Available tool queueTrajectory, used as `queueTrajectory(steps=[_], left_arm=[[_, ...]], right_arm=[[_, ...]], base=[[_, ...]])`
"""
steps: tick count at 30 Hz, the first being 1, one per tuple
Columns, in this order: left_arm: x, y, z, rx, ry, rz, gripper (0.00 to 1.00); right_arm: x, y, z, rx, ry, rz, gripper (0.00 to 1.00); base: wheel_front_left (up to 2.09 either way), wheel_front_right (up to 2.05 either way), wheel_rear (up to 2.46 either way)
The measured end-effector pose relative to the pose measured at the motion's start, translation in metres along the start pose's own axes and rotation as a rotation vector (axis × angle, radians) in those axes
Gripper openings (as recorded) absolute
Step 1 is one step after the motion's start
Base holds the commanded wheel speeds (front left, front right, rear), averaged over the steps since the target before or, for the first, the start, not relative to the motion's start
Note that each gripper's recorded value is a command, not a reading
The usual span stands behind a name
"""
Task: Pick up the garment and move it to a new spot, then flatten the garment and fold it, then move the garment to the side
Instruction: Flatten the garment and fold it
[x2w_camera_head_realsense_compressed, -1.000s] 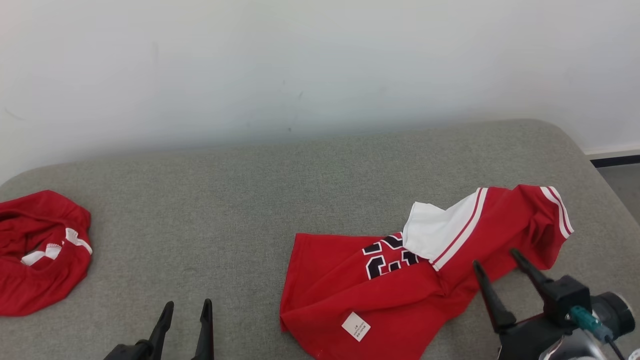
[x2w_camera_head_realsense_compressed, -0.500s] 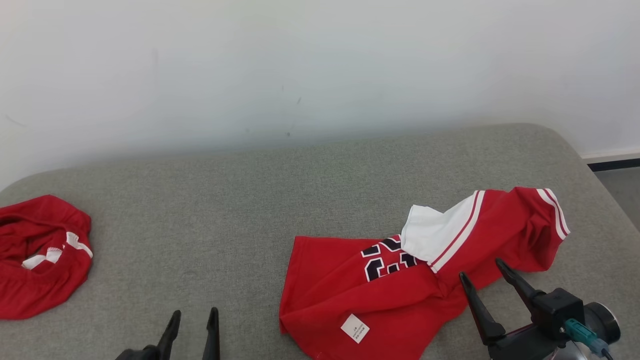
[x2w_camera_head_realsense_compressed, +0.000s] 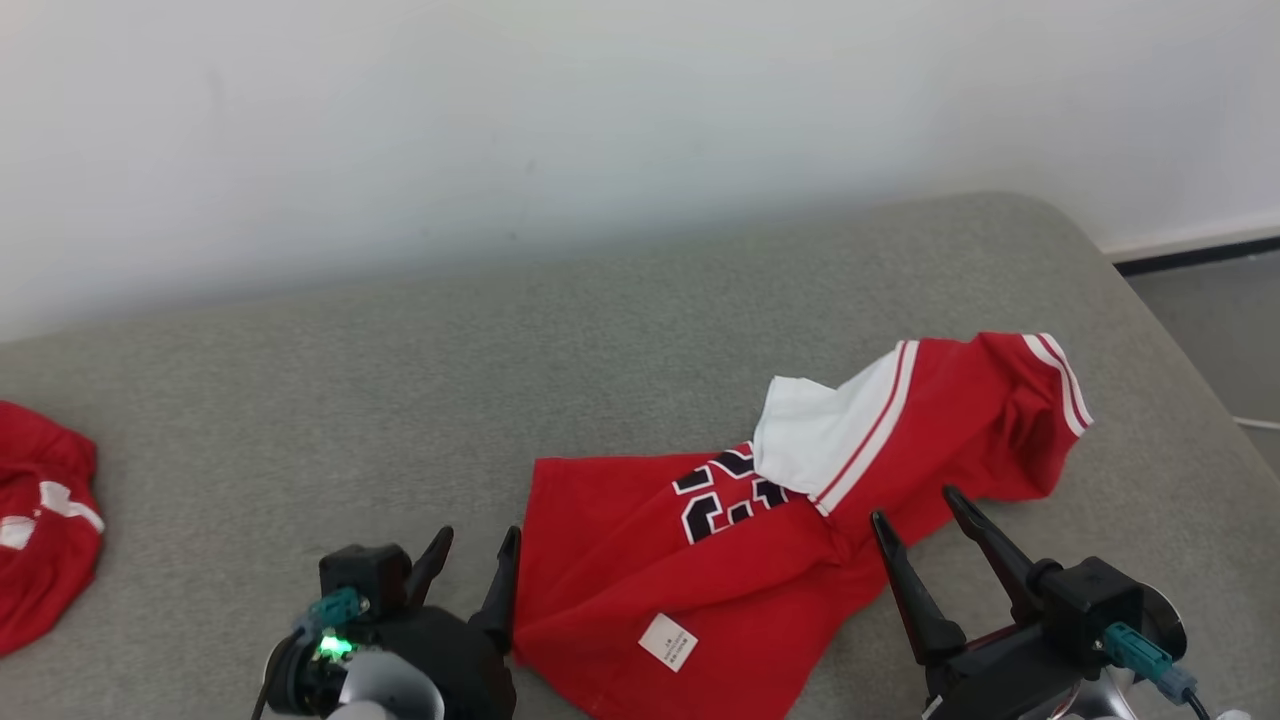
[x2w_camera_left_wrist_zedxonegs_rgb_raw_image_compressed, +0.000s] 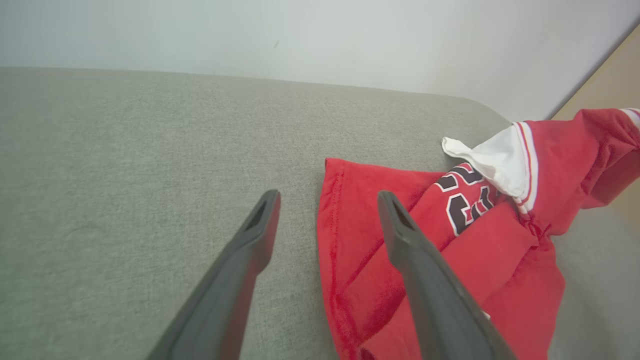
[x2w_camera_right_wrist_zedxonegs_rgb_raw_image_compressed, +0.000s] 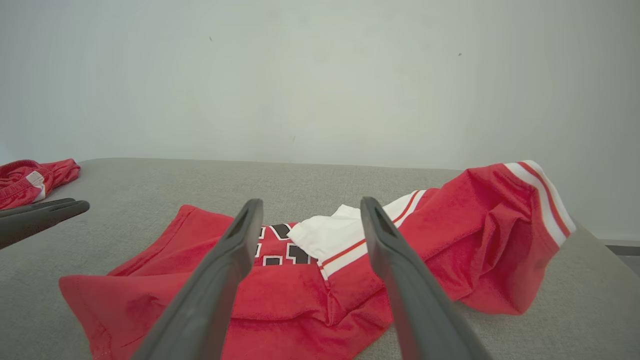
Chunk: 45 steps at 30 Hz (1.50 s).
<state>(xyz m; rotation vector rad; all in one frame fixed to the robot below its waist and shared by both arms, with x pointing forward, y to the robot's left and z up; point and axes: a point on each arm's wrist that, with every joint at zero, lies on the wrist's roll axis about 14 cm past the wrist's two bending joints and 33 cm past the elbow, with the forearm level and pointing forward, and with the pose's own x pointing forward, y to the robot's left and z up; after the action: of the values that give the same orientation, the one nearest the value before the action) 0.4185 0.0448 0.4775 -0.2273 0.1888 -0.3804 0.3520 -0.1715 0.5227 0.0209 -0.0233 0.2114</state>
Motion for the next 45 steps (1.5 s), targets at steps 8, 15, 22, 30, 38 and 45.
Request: queueTrajectory(steps=[8,15,22,30,38,45], left_arm=[[0.038,-0.019,-0.03,-0.024,0.13,-0.051,1.0],[0.061,-0.014,-0.063,0.0,0.273,0.003,1.0],[0.08,-0.005,-0.08,-0.004,0.336,0.047,0.0],[0.105,0.021,-0.039,-0.023,0.165,0.1,0.0],[0.144,0.048,0.045,0.078,-0.07,0.1,0.0],[0.17,0.065,0.096,0.217,-0.156,0.091,0.0]], right_arm=[[-0.002,-0.013,-0.016,0.034,0.041,-0.058,1.0],[-0.003,-0.026,-0.026,0.043,0.063,-0.106,1.0],[-0.004,-0.033,-0.036,0.069,0.078,-0.154,1.0],[-0.001,-0.032,-0.042,0.077,0.092,-0.155,1.0],[0.008,-0.028,-0.045,0.073,0.105,-0.133,1.0],[0.007,-0.028,-0.052,0.063,0.139,-0.128,1.0]], base=[[0.0,0.0,0.0],[0.0,0.0,0.0],[0.0,0.0,0.0],[0.0,0.0,0.0],[0.0,0.0,0.0],[0.0,0.0,0.0]])
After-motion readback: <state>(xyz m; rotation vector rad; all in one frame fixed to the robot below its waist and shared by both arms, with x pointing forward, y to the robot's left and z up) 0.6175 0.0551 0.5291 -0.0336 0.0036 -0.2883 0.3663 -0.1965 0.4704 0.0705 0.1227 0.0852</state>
